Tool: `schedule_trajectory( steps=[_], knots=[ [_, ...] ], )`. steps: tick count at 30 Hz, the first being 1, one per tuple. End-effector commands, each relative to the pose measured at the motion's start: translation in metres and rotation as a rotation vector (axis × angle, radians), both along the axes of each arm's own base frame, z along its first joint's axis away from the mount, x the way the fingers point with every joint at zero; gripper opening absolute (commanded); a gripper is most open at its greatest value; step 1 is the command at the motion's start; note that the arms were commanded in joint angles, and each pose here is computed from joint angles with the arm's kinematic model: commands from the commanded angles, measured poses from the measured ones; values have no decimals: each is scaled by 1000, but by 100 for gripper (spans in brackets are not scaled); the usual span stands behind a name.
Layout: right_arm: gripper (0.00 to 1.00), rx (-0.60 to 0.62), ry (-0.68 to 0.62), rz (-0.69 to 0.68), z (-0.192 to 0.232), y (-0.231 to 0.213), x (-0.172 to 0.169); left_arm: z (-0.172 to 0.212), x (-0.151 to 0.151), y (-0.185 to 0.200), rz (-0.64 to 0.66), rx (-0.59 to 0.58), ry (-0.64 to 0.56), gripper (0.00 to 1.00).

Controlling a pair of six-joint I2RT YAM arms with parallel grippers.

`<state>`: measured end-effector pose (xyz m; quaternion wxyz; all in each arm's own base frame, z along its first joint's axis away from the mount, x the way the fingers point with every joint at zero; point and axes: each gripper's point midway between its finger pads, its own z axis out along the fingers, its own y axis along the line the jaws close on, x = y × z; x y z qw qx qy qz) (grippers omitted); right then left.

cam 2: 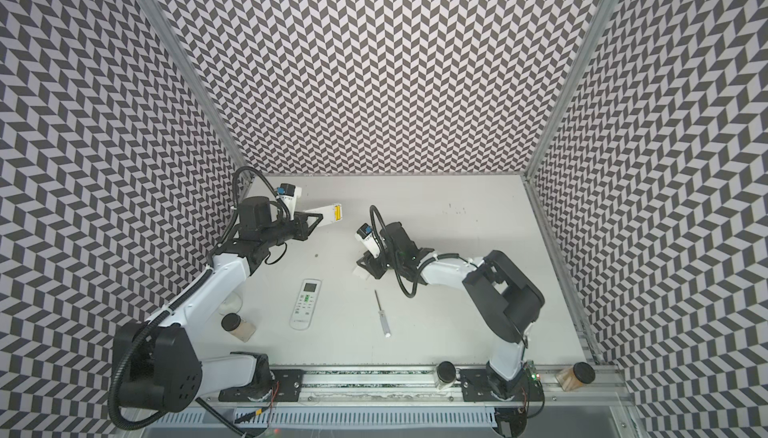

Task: Unload the batteries from the remote control

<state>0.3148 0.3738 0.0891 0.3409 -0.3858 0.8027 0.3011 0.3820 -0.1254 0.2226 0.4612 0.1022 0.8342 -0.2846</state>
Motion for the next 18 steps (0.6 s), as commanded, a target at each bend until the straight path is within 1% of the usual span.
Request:
schedule_trajectory(
  steps=[1,4,8,14,18],
  knots=[
    [35,-80,31,-24,-22,-2,2,23,2,1,-1,5,-71,0],
    [35,-121,58,-65,-33,-5,7,27,2,0,-3,5,-70,0],
    [32,-133,45,-68,-40,-5,10,24,1,-1,-12,0,-76,0],
    [26,-150,56,-67,-49,-4,9,30,-2,-4,-26,-9,-85,0],
    [22,-174,63,-114,-54,-7,16,32,-2,-5,-26,-3,-82,0]
  ],
)
